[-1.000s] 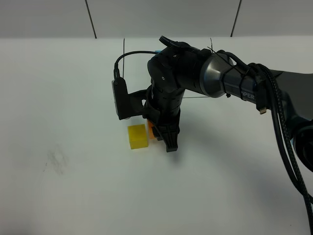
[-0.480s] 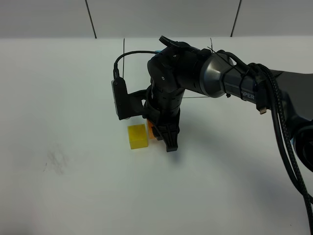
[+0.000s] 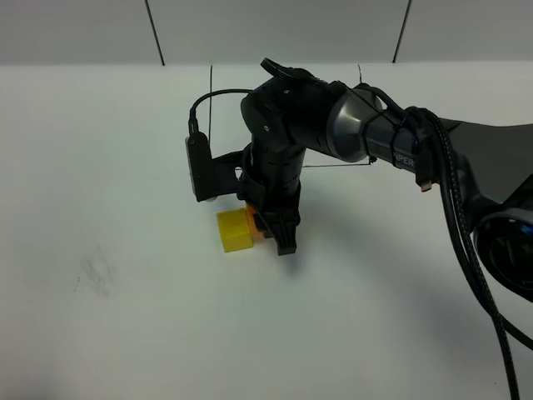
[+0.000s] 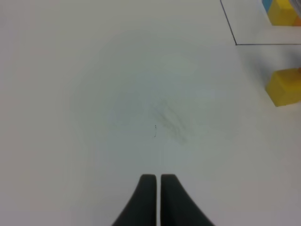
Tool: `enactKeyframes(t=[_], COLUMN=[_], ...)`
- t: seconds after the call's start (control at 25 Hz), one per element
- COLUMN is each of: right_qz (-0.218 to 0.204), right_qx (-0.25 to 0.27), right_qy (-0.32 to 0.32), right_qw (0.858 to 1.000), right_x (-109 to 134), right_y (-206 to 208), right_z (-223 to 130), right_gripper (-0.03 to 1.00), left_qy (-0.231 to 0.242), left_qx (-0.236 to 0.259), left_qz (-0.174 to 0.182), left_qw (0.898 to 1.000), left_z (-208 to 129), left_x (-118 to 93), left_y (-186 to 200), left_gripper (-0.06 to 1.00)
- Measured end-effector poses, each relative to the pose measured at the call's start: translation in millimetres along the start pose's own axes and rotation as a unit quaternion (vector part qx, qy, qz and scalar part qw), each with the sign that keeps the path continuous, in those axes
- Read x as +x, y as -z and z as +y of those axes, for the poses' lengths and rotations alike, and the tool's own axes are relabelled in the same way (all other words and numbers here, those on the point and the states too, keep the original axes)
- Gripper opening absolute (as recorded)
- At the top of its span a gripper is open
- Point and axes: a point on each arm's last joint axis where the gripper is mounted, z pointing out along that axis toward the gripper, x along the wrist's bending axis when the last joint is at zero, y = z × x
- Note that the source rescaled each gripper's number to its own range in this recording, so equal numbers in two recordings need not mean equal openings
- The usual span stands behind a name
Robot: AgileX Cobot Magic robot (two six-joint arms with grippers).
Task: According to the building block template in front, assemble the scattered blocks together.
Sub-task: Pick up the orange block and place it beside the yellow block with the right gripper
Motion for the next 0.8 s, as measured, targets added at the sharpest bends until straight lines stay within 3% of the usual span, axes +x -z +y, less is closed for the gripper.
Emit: enactKeyframes(t=[0.8], right_qz=[0.016], right_qx=[0.004], right_qy=[0.002], right_qw=[1.000], right_x=[-1.7], right_y=[-17.0], right_z=[2.3], right_gripper=[0.46], left_qy=[0.000], left_qx=[0.000], left_qz=[0.000], left_qw=[1.000], left_z=[0.0], left_x=[0.0], left_y=[0.0], left_gripper=[0.00])
